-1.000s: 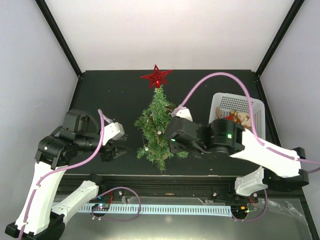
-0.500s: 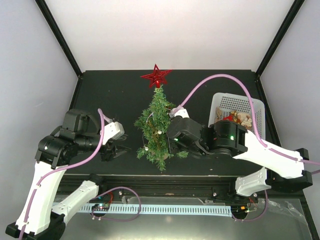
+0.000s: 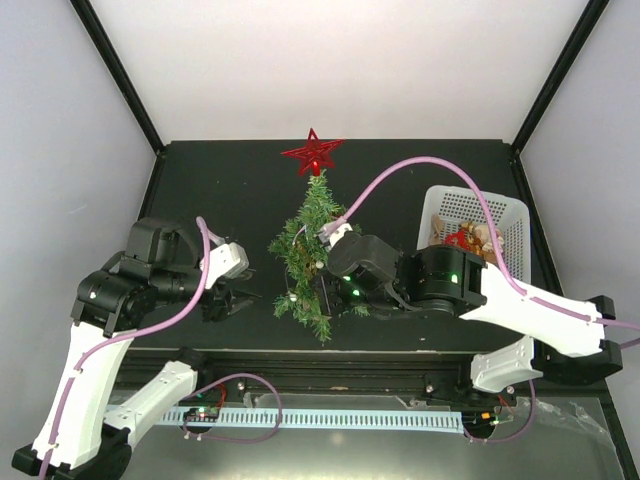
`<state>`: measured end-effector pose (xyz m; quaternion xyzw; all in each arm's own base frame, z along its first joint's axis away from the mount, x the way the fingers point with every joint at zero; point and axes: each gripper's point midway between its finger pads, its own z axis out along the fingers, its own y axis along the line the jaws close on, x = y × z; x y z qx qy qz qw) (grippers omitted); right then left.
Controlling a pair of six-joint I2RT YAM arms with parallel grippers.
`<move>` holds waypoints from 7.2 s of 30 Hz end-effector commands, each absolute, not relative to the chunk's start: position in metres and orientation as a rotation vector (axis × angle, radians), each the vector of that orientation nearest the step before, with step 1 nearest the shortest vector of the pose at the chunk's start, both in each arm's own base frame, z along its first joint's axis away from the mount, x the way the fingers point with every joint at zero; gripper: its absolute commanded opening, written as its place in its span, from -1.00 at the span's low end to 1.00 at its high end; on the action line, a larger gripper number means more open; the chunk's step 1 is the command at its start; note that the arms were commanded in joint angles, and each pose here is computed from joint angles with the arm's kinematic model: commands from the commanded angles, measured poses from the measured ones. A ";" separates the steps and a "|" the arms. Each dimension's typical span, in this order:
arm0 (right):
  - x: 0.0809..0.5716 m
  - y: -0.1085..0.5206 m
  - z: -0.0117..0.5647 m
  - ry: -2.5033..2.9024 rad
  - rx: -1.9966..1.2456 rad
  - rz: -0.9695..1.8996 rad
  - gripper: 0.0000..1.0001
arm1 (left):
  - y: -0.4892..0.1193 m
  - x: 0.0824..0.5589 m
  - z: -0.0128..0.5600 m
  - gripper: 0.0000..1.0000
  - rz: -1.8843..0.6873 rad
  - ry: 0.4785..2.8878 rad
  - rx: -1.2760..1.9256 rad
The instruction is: Decorate the small christmas tree
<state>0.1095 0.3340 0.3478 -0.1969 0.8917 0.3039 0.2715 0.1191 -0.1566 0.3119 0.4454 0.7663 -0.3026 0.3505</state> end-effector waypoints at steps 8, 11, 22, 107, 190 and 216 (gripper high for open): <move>0.103 0.365 0.349 2.368 -0.672 0.840 -0.97 | -0.156 0.128 0.310 0.17 -0.759 1.984 1.146; 0.115 0.359 0.349 2.354 -0.617 0.762 -0.98 | -0.155 0.128 0.310 0.16 -0.757 1.987 1.144; 0.142 0.348 0.352 2.296 -0.513 0.641 -0.98 | -0.153 0.128 0.310 0.16 -0.740 1.996 1.141; 0.202 0.089 0.255 2.538 0.338 0.252 -0.32 | -0.122 0.241 0.325 0.21 -0.551 2.127 0.941; 0.383 -0.055 0.084 2.631 1.158 0.306 -0.98 | -0.141 0.315 0.257 0.21 -0.820 2.074 0.827; 0.238 0.084 0.383 2.156 0.321 0.687 -0.98 | -0.145 0.300 0.315 0.26 -0.824 1.972 0.837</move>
